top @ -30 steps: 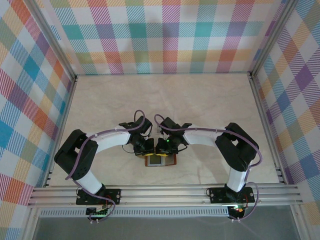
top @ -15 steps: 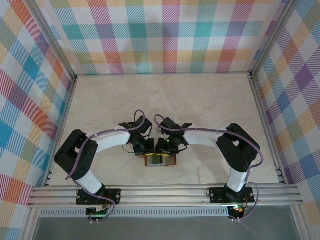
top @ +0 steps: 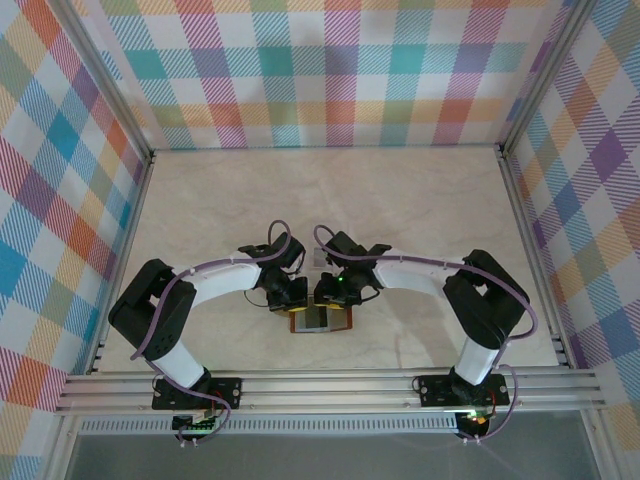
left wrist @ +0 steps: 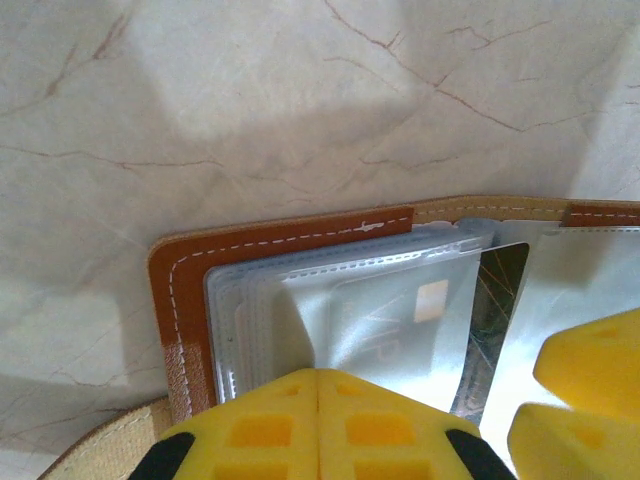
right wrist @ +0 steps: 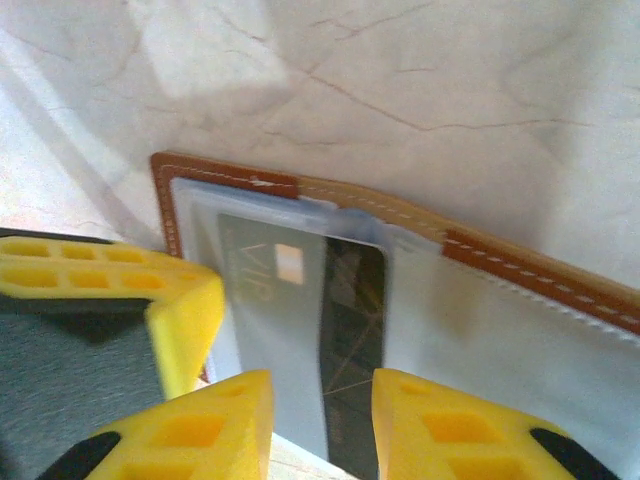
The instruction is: Take the credit cards out of the card holder
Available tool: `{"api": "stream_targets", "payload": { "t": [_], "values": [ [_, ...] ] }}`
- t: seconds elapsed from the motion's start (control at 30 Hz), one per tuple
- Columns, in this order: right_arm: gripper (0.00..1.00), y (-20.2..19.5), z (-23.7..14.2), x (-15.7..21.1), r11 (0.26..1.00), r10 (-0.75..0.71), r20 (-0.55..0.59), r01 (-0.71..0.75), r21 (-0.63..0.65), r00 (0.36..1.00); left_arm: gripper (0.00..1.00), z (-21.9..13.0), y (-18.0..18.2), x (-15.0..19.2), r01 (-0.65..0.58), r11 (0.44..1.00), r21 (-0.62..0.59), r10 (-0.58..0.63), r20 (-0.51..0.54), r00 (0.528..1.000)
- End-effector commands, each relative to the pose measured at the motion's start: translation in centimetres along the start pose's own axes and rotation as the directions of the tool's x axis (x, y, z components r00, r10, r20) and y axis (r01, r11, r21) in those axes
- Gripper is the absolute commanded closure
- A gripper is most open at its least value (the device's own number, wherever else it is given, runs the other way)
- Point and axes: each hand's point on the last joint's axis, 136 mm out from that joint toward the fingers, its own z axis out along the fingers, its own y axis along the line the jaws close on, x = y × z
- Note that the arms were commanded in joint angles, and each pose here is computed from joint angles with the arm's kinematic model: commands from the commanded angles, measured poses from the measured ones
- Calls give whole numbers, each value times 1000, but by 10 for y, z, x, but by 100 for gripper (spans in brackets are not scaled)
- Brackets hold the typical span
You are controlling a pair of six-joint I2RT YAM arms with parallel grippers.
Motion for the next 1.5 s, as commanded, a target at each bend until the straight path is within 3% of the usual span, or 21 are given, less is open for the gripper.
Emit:
{"api": "stream_targets", "payload": {
  "t": [0.0,0.53,0.93,1.47],
  "values": [
    [68,-13,2,6,1000,-5,-25,6,21,1000,93,6,19,11,5,995,-95,-8,-31,999],
    [73,-9,18,9,997,-14,-88,7,-77,996,93,10,24,13,4,991,-134,-10,-47,999],
    [75,12,3,6,984,-51,-57,40,-175,997,93,11,23,14,-3,990,-141,-4,-51,999],
    [87,16,5,6,959,-40,-55,23,-283,998,93,11,23,14,-2,989,-146,-5,-52,999]
  ]
}}
